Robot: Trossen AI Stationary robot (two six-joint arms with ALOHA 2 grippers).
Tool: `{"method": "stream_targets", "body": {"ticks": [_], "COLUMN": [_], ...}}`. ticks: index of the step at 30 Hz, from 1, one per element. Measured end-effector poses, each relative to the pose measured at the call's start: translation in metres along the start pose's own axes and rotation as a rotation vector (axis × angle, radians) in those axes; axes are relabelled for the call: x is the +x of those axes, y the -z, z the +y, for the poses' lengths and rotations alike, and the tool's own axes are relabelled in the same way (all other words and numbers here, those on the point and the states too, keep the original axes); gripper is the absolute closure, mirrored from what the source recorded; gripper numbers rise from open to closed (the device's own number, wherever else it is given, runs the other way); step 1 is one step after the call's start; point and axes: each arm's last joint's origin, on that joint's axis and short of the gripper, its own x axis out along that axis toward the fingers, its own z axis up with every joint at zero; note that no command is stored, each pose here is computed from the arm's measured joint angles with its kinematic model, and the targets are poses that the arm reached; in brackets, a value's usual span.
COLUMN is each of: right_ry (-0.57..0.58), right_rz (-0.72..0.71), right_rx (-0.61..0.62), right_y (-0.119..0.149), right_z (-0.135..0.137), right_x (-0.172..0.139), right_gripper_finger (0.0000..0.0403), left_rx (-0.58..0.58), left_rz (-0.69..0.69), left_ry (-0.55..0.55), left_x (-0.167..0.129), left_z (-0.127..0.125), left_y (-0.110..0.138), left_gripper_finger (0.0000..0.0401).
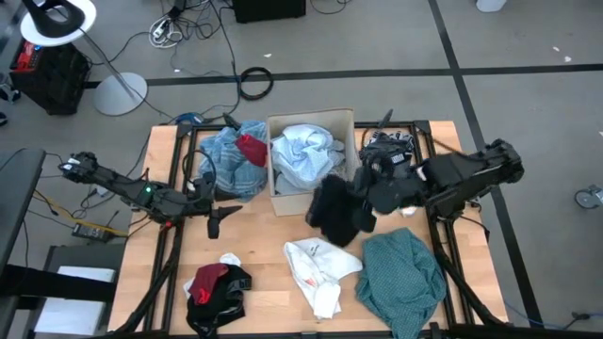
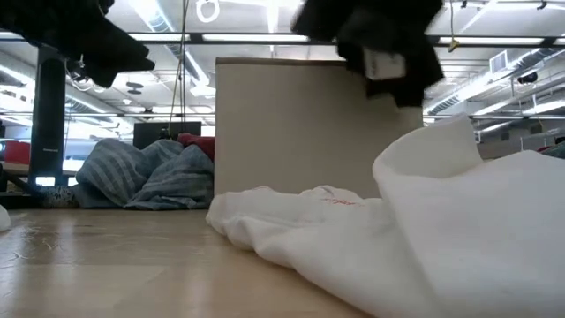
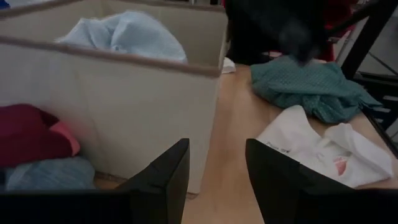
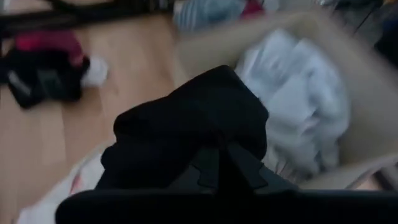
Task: Sort clothes
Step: Put the right black boxer into the bin, then put the bottom red sock into the bin
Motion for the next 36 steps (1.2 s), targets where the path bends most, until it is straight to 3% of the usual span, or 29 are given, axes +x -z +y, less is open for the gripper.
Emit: {"method": "stream_targets", "body": {"ticks": [6,11,15,20,26,31,36], "right_ry": [0.072,0.138,0.139,0.118,0.061,0.064,0.046], "right_rz": [-0.153,-0.265,-0.268,-0.16,0.008,0.074,0.084], "right_rx": [-0.007,0.008,0.018,0.036,0.096,0.11,0.124], "right_y": [-0.034,-0.059,-0.07,-0.07,-0.059,-0.053,-0.048], "right_z": [-0.029,-0.057,-0.075,-0.088,-0.092,-0.096,-0.096], "right_x": [0.0,0.018,0.041,0.081,0.121,0.12,0.091], "right_gripper_finger": [0.0394,0.0389,0.0385,0.0367,0.0312,0.026,0.0227], "left_rx": [-0.021,-0.03,-0.036,-0.035,-0.035,-0.043,-0.041], "left_rz": [-0.004,0.017,0.019,0.024,0.027,0.026,0.021], "left_ry": [-0.003,-0.016,-0.012,-0.003,0.002,0.002,0.019], "left_x": [0.003,0.006,0.006,0.006,0.006,0.006,0.001], "left_z": [0.004,0.006,0.006,0.006,0.006,0.006,0.002], "left_y": [0.013,0.02,0.02,0.02,0.02,0.02,0.007], "left_gripper_finger": [0.0238,0.0238,0.0238,0.0238,0.0238,0.0238,0.0238]}}
